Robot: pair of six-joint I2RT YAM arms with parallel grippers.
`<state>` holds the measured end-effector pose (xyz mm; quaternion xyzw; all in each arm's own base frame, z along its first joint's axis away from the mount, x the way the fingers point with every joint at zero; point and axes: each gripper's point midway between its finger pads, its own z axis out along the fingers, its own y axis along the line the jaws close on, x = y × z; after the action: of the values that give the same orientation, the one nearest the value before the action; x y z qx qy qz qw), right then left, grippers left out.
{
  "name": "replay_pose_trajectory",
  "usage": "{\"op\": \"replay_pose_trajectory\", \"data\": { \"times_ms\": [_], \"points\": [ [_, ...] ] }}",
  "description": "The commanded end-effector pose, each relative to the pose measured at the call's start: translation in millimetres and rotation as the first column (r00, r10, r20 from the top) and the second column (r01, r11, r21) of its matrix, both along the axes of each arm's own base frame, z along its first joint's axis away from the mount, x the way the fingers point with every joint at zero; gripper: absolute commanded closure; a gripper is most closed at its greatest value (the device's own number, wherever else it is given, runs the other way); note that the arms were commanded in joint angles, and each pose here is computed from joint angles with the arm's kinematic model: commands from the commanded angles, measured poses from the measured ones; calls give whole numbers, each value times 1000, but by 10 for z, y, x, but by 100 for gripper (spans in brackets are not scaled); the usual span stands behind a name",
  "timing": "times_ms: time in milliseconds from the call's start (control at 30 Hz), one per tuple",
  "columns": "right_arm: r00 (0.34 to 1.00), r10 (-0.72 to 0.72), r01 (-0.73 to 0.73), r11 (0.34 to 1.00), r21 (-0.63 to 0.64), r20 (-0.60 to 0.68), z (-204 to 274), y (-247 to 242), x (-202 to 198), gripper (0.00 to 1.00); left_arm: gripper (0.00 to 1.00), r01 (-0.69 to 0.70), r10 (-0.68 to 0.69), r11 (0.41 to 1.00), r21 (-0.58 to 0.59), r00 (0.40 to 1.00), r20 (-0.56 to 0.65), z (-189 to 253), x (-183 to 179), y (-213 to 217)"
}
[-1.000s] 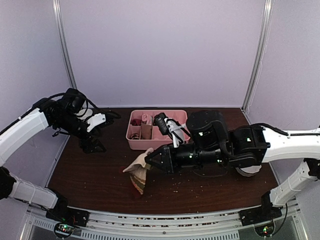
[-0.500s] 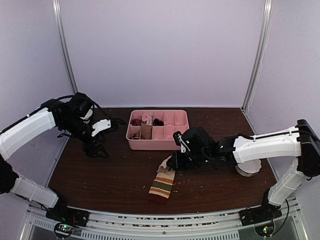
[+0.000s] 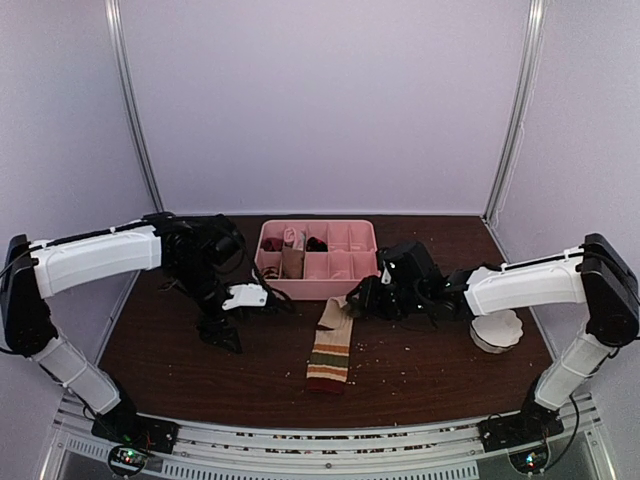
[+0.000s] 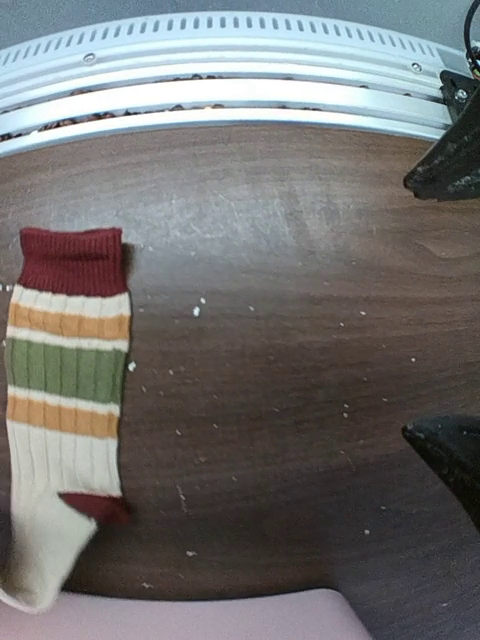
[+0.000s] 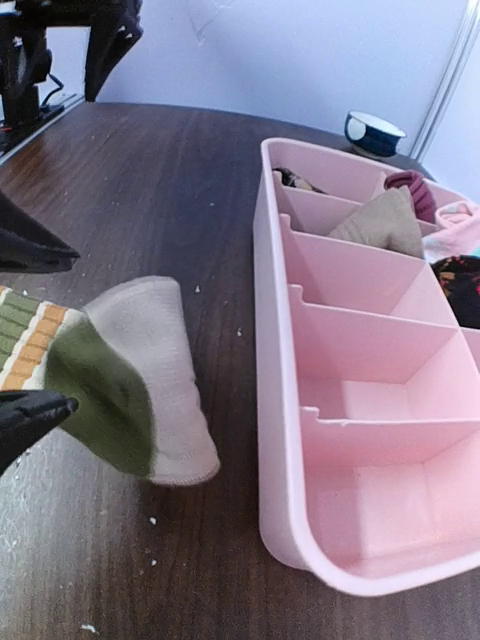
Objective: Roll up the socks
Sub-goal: Put down the sock at the center of the board, then roll the sock at the center of the board.
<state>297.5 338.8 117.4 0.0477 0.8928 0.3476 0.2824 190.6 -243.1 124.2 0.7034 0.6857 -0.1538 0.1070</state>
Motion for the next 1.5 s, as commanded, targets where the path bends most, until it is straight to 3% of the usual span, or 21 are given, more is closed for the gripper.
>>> {"op": "replay_pose_trajectory", "data": {
  "times_ms": [0, 200, 300, 367, 400, 433, 467, 500, 567, 633, 833, 933, 1200, 1467],
  "points": [
    [994, -43, 40, 999, 26, 103, 205, -90, 87, 52, 26, 131, -131, 991, -7, 991, 19, 27, -93, -284],
    [967, 93, -24, 961, -276, 239, 252, -404, -219, 42, 24, 173, -174, 984, -40, 985, -5, -59, -191, -458],
    [920, 143, 56, 874, -483, 365, 308, -688, -472, 40, 21, 197, -198, 978, -65, 980, -3, -89, -272, -564],
    [899, 107, 136, 854, -502, 425, 359, -877, -582, 35, 22, 225, -226, 972, -72, 974, -1, -128, -352, -652],
    [903, 55, 169, 867, -470, 426, 351, -979, -609, 23, 22, 242, -242, 968, -73, 970, 2, -152, -389, -698],
    [910, -15, 215, 872, -440, 414, 283, -1144, -646, 2, 23, 255, -255, 964, -74, 967, 9, -178, -412, -757],
    [906, -100, 269, 886, -377, 412, 253, -1274, -670, 0, 25, 263, -263, 962, -78, 965, 15, -198, -423, -822],
    [898, -147, 285, 912, -295, 414, 219, -1342, -698, 0, 27, 271, -271, 959, -83, 962, 14, -218, -437, -888],
    [886, -102, 179, 975, -130, 452, 247, -1228, -807, 0, 34, 278, -279, 956, -97, 960, 4, -242, -460, -1026],
    [848, -36, 80, 995, -61, 529, 326, -1117, -965, 0, 40, 281, -285, 954, -108, 958, -24, -302, -490, -1137],
    [765, 335, -156, 925, -348, 549, 95, -711, -1310, 0, 51, 284, -290, 947, -150, 957, -20, -500, -547, -1364],
    [759, 430, -204, 870, -449, 489, -115, -559, -1388, 8, 56, 283, -286, 941, -186, 958, 11, -553, -514, -1462],
    [725, 511, -296, 837, -461, 462, -351, -267, -1592, 24, 60, 320, -328, 932, -170, 944, -18, -798, -632, -1482],
    [693, 564, -327, 802, -500, 450, -452, -196, -1671, 25, 62, 312, -316, 944, -109, 948, -19, -1040, -629, -1339]
  ]
}}
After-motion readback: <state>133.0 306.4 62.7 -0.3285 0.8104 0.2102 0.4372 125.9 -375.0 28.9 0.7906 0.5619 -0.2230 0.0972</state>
